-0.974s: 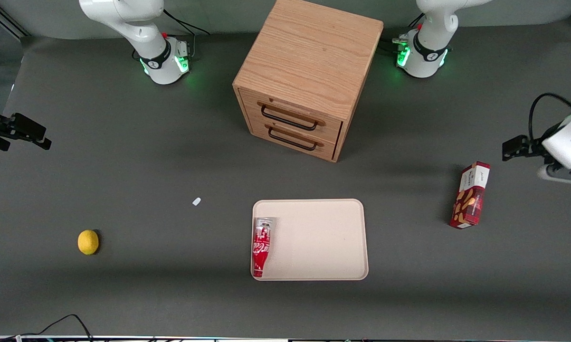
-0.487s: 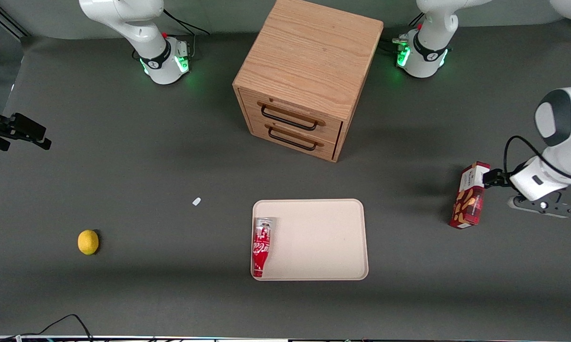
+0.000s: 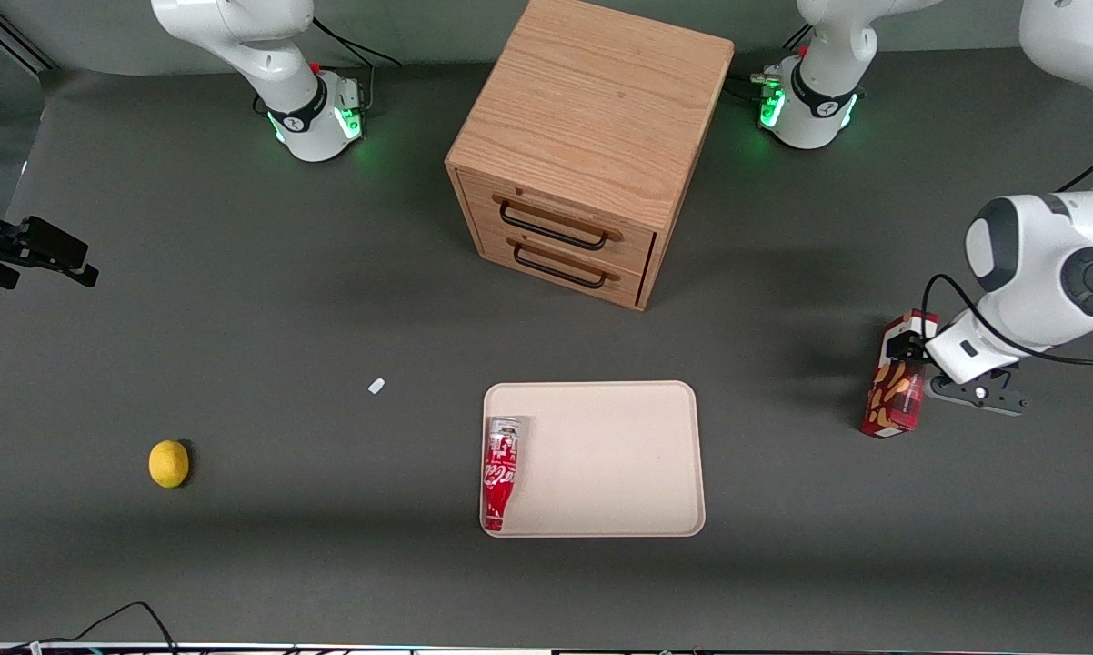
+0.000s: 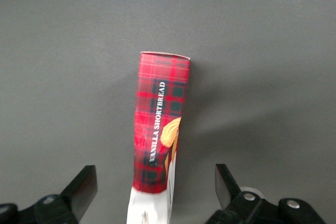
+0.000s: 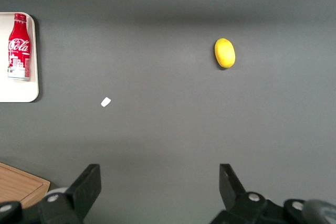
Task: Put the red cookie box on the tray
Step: 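Close the left gripper on the red shortbread box and lift it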
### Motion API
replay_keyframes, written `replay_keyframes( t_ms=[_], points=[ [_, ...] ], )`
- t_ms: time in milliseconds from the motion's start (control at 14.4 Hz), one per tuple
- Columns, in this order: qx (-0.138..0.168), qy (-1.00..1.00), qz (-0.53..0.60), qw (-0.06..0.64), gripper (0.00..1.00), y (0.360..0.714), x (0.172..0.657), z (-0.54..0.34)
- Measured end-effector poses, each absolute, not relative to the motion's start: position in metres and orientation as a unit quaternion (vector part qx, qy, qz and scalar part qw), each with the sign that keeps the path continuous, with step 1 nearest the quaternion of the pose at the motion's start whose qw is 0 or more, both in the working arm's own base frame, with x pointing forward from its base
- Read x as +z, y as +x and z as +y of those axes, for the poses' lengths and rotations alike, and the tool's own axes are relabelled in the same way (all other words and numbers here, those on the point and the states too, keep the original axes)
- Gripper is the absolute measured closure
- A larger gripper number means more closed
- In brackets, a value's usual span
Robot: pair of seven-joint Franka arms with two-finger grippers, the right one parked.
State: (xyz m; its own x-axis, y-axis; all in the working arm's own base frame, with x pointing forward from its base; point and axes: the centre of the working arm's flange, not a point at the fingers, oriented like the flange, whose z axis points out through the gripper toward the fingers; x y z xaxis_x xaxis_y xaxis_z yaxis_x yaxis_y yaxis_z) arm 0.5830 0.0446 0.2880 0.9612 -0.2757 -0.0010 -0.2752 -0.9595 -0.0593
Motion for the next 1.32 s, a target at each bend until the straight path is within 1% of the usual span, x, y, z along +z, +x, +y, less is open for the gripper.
replay_keyframes(
  t_ms=[348,557,626,696,765,904,974,1183,1252,1322],
  points=[
    [-0.023,-0.990,0.138,0.030,0.00,0.576,0.248,0.053],
    [-0.023,-0.990,0.135,0.029,0.00,0.575,0.233,0.058],
    [-0.021,-0.990,0.135,0.028,0.03,0.574,0.230,0.057],
    [-0.021,-0.990,0.136,0.028,0.04,0.574,0.229,0.057],
    [-0.020,-0.990,0.136,0.028,0.12,0.573,0.227,0.057],
    [-0.020,-0.990,0.136,0.027,0.34,0.572,0.226,0.057],
    [-0.019,-0.990,0.136,0.027,0.47,0.572,0.226,0.057],
    [-0.020,-0.990,0.137,0.027,0.77,0.572,0.227,0.056],
    [-0.020,-0.990,0.136,0.027,0.79,0.573,0.227,0.056],
    [-0.018,-0.990,0.136,0.028,0.80,0.574,0.230,0.057]
  ],
)
